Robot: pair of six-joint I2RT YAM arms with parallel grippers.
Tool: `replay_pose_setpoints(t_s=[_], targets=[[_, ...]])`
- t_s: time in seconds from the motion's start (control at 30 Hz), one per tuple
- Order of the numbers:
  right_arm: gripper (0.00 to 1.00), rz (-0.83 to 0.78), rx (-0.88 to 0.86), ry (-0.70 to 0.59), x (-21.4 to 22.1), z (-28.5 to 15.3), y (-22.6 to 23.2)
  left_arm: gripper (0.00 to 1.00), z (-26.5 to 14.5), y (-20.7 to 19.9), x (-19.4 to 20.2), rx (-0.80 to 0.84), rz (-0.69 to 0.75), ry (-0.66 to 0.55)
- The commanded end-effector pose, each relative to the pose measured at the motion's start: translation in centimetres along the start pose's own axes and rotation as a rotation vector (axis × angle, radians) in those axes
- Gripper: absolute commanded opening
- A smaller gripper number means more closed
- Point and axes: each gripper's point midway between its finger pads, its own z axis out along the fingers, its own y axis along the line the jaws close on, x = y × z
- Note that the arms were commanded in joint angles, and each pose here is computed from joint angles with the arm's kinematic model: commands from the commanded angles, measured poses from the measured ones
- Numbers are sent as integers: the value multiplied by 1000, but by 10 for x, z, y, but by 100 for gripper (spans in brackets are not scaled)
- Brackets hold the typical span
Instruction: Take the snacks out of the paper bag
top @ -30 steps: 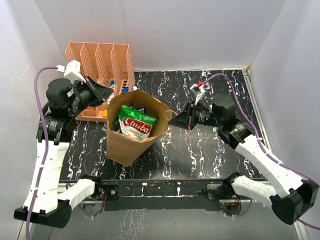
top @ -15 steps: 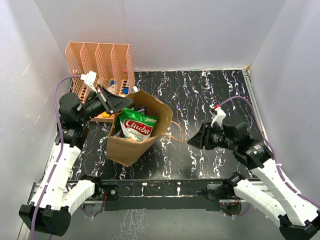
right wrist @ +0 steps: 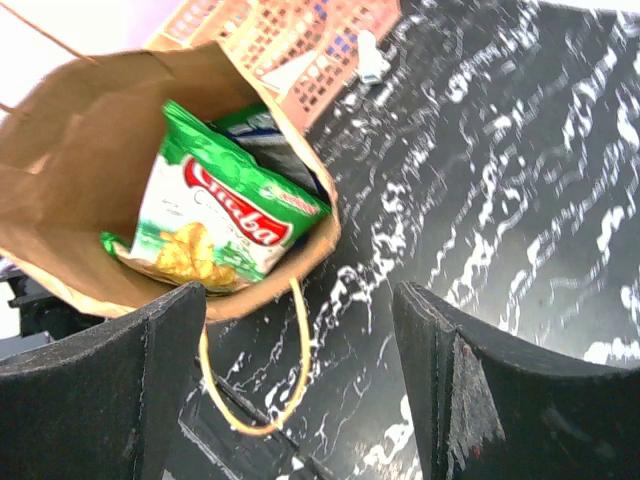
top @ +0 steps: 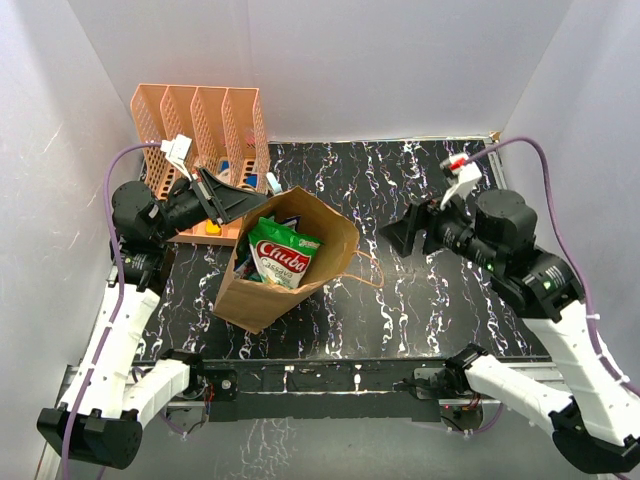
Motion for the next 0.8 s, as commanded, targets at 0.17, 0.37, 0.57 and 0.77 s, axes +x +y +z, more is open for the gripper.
replay_pose_setpoints(t_s=[0.17,0.37,0.57,0.77], targets=[[74,-282,-517,-106,-47,50,83,0,0,-16,-17,-20,15,-43],[73,-433,-644,-89,-18,86,115,0,-1,-1,-13,-81,-19,-42],[71,-592,-573,-213,22,120,114,0,-3,14,-10,-146,-63,-65],[72,-639,-622,-172,46,136,117,0,-10,19,-6,-216,-146,-84]])
